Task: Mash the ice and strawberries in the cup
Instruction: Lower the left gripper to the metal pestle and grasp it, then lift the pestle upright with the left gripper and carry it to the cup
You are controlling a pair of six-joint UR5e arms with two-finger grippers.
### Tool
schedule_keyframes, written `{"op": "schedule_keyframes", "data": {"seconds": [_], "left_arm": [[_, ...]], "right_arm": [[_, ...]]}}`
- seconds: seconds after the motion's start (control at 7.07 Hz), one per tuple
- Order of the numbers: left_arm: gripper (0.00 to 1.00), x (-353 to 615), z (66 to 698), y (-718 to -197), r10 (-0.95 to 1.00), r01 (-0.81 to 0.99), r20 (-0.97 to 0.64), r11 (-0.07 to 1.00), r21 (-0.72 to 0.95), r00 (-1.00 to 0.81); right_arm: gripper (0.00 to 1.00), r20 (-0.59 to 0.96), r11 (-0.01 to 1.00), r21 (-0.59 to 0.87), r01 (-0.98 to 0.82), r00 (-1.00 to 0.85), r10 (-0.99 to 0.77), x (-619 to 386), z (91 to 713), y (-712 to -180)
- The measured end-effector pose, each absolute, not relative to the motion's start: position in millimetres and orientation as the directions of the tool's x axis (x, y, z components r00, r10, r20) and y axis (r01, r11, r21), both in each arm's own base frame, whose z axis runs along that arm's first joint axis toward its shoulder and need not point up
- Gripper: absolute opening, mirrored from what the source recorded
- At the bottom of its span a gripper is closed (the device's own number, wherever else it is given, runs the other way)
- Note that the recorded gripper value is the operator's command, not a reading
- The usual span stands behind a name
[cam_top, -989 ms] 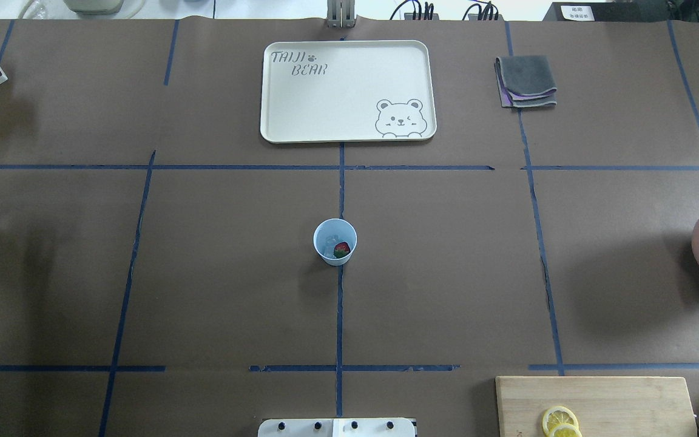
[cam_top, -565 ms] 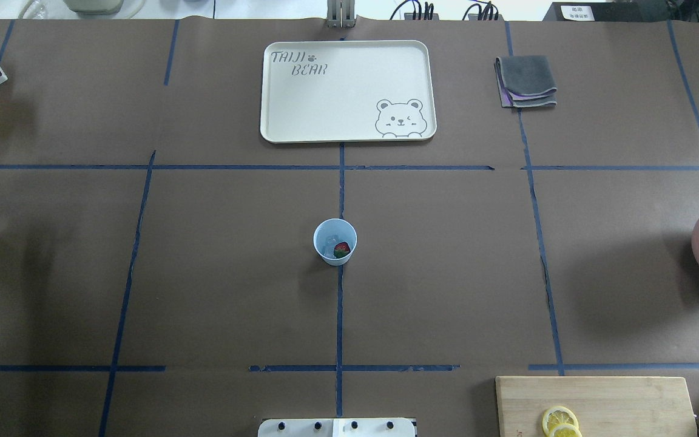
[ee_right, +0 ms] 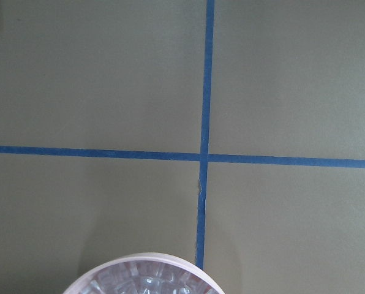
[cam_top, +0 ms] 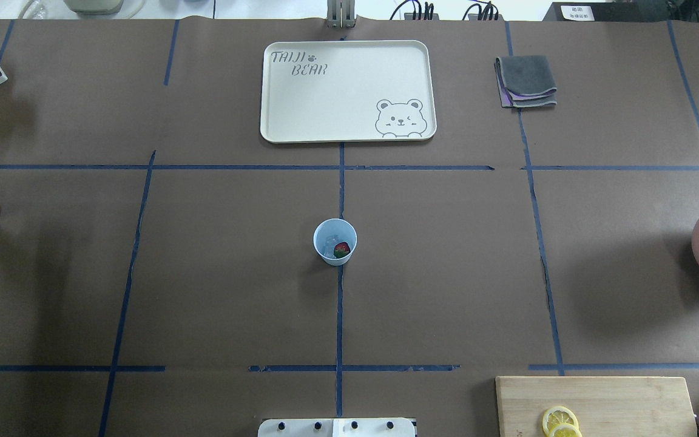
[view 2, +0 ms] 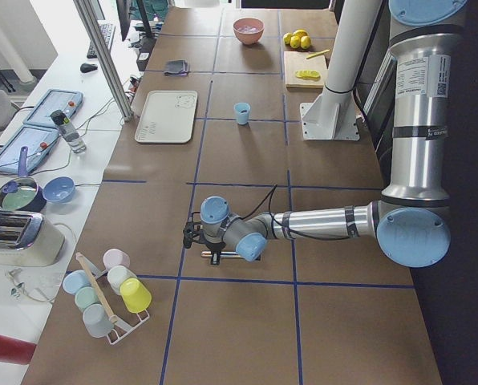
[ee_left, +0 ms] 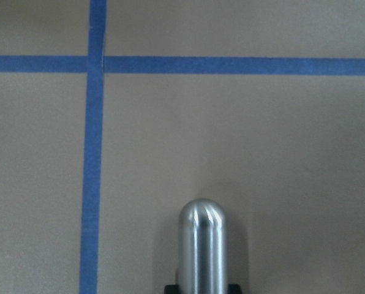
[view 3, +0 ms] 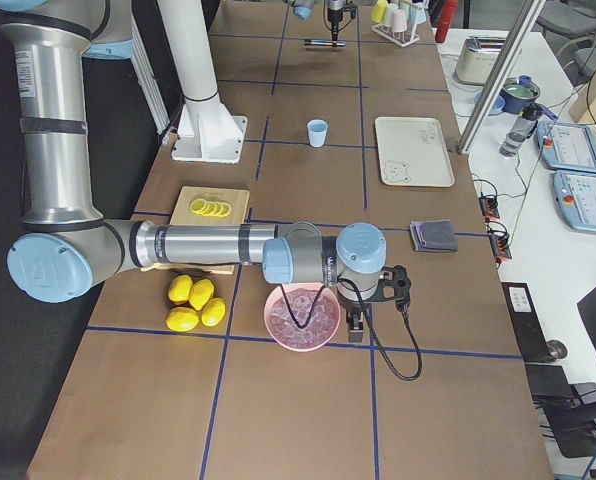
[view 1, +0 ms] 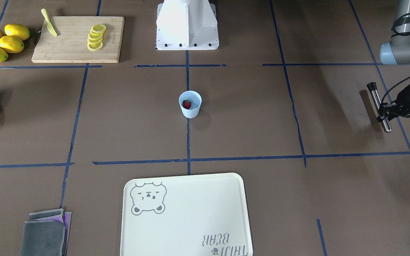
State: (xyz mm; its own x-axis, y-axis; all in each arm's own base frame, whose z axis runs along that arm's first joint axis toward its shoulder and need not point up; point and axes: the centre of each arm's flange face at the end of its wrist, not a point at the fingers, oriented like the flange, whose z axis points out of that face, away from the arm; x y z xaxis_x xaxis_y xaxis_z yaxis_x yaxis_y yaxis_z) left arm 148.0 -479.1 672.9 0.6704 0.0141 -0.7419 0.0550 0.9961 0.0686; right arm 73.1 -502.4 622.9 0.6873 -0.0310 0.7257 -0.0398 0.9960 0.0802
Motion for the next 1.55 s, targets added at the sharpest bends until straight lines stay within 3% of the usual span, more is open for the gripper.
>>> {"op": "schedule_keyframes", "data": {"seconds": [0.28, 0.85, 1.27, 1.55], "left_arm": [[0.0, 129.2, 594.4, -496.1, 0.089, 0.102, -0.784, 0.976, 0.191, 0.614], [0.0, 111.5, 449.4, -517.9, 0.178, 0.299, -0.748, 0.839, 0.455, 0.64], [0.0, 134.5, 392.3, -512.7, 0.253, 0.477, -0.745, 0.633, 0.61, 0.617], [0.0, 215.1, 380.4, -488.7, 0.311, 0.587, -0.738, 0.456, 0.669, 0.599]], "right_arm": [[1.0, 0.725, 0.996, 0.083, -0.041, 0.688, -0.032, 73.1, 621.2, -502.6], [1.0, 0.719, 0.993, 0.115, -0.037, 0.693, -0.058, 73.3, 607.2, -496.0], [1.0, 0.691, 0.988, 0.151, -0.037, 0.718, -0.079, 75.5, 591.4, -483.3], [1.0, 0.678, 0.984, 0.173, -0.039, 0.729, -0.09, 76.0, 578.4, -462.3]]}}
